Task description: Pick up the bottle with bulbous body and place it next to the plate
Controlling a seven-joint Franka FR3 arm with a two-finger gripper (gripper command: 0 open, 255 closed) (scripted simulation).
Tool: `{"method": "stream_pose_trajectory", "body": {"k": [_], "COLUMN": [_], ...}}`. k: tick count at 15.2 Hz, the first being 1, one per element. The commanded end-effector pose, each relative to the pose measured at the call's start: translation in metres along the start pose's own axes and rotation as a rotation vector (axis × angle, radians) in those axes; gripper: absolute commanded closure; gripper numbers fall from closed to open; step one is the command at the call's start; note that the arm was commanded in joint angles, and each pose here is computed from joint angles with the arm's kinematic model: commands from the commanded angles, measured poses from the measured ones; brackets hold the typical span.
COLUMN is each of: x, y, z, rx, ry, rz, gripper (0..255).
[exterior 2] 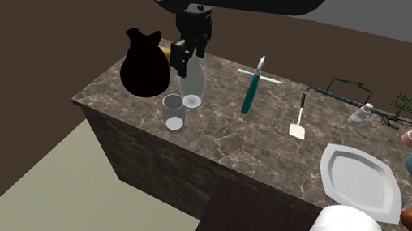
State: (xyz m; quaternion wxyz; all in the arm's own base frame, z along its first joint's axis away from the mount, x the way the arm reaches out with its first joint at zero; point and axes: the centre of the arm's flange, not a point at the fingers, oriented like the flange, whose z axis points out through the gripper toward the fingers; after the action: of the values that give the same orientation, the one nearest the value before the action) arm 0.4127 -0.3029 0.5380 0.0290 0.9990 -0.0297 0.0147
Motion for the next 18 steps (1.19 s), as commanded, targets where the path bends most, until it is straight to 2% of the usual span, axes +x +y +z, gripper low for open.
{"method": "stream_pose_trajectory", "body": {"k": [1,14,18], "x": [0.01,0.075,0.074], "y": [0.023,0.172,0.171], "z": [0.013,0.081,0.103], "rx": [0.004,0.038,0.038], "ry": [-0.003,-0.025,-0.025], "rz": [-0.004,-0.015,-0.015], "gripper": [0,0,0]}}
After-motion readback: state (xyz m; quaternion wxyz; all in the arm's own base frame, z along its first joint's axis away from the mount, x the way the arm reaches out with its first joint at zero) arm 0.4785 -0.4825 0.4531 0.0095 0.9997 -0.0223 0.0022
